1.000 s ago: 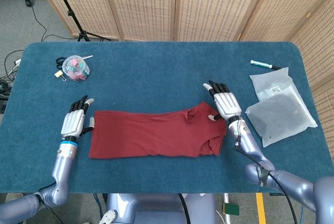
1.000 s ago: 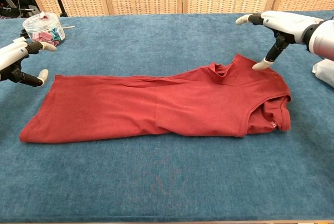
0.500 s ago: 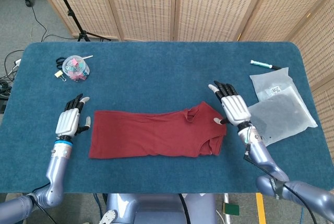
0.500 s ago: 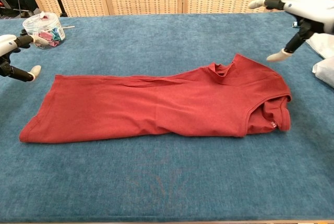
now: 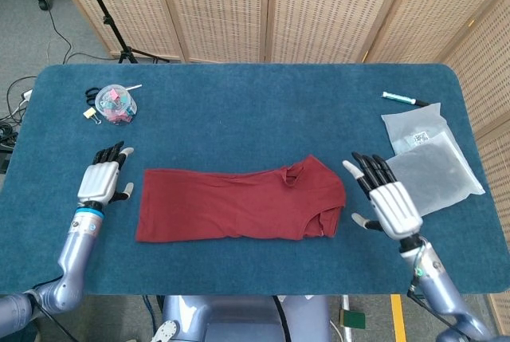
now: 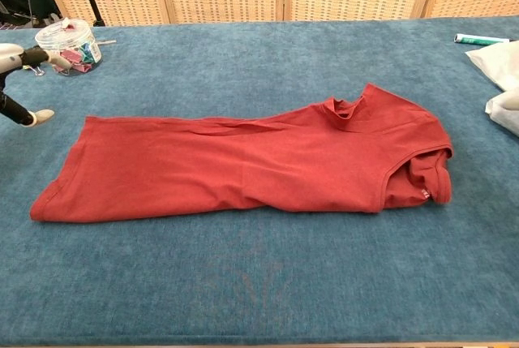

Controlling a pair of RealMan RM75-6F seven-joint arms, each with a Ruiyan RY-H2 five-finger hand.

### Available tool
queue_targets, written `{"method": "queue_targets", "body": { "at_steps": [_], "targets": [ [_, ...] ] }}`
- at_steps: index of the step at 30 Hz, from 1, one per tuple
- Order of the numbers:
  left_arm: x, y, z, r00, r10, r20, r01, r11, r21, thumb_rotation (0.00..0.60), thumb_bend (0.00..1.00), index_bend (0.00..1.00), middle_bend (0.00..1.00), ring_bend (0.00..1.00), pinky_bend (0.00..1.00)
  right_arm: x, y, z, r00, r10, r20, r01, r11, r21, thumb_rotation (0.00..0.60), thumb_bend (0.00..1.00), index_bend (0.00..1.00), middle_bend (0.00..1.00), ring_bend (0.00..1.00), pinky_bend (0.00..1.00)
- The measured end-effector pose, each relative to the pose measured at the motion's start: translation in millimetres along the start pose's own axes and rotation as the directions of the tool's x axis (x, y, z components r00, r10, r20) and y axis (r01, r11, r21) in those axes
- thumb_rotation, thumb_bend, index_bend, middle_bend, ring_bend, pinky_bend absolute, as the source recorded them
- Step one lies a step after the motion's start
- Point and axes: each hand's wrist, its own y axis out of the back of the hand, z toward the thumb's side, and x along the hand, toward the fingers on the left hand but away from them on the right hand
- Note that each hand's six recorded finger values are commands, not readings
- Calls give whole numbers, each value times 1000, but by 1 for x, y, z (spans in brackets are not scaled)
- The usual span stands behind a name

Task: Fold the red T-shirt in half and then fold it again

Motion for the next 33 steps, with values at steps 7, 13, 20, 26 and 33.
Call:
{"method": "queue_targets", "body": {
  "at_steps": [7, 13, 20, 26, 33],
  "targets": [
    [14, 3, 13, 999, -34, 13, 33, 998, 60, 600, 315, 263, 0, 0, 0, 35, 8, 0, 999, -44, 5, 45, 999, -24, 600, 0, 0, 0, 0, 0],
    [23, -1, 22, 998, -57, 7, 56, 995, 88, 600, 331, 312, 0, 0, 0, 38, 9, -4, 999, -49, 5, 49, 998, -27, 600, 0, 0, 0, 0, 0],
    [36, -13, 28, 996, -93, -14, 94, 989, 112, 600, 347, 327, 0, 0, 0, 37, 6, -6, 999, -33, 8, 33, 999, -28, 600, 0, 0, 0, 0, 0],
    [38, -27, 34, 989, -147, -17, 148, 987, 69, 600, 367, 346, 0, 0, 0, 36, 5, -8, 999, -32, 13, 32, 999, -25, 600, 0, 0, 0, 0, 0],
    [41, -33, 37, 988, -149, -33, 152, 985, 80, 600, 373, 352, 0, 0, 0, 36, 5, -8, 999, -31, 14, 32, 999, -23, 600, 0, 0, 0, 0, 0]
  ]
}}
